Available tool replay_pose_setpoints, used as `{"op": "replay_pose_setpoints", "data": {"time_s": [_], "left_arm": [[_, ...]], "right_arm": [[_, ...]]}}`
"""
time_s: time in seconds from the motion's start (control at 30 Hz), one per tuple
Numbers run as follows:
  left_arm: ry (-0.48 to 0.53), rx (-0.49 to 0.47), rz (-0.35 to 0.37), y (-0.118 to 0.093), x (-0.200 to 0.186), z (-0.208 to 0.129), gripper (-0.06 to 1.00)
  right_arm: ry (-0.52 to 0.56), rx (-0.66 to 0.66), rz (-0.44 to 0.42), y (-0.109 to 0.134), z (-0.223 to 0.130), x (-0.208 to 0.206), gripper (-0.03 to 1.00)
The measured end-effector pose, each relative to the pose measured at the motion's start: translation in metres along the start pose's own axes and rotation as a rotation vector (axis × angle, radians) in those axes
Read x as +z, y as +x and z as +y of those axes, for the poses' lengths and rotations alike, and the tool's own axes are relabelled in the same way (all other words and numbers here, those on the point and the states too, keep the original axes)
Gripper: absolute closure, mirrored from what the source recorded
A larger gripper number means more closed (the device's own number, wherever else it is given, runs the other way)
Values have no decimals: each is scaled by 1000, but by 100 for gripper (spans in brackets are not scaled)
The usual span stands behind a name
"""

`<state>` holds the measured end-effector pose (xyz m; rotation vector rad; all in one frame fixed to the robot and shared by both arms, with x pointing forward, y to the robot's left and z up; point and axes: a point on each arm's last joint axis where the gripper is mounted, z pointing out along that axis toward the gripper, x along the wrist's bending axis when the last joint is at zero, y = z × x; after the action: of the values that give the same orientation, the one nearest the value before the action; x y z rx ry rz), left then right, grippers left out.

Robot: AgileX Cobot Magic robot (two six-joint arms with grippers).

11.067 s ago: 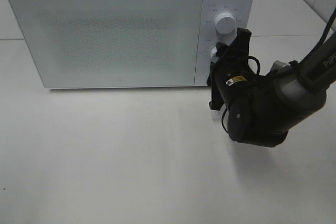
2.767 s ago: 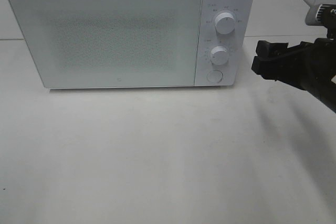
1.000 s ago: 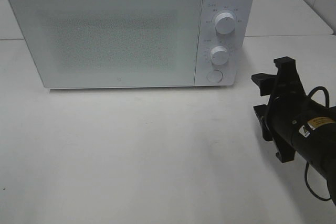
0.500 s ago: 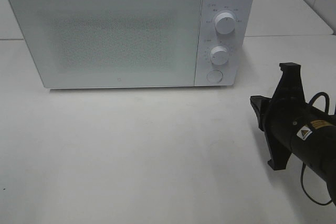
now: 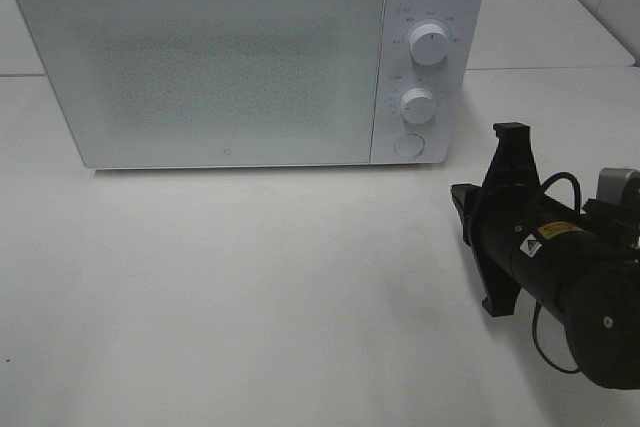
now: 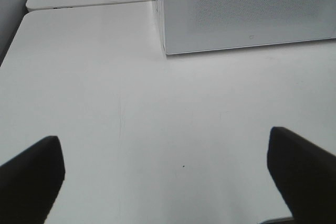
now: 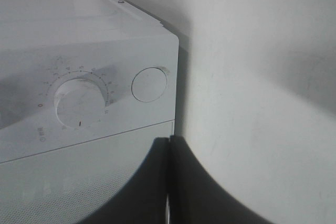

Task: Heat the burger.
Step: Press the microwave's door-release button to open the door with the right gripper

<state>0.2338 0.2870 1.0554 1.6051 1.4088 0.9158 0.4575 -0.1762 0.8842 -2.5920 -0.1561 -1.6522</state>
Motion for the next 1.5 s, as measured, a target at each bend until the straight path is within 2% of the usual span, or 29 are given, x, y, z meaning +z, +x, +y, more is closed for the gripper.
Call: {"op": "replay_pose_setpoints", "data": {"time_s": [0.8,1.23,1.5], "left_arm": [[0,0,0,0,0,0,-5],[0,0,0,0,0,0,-5],[0,1,1,0,0,0,-5]], "right_arm": [[46,12,-5,0,-30,45,96],[9,32,-21,3,-16,55,96],[39,23,3,4,-26,70,96]]}}
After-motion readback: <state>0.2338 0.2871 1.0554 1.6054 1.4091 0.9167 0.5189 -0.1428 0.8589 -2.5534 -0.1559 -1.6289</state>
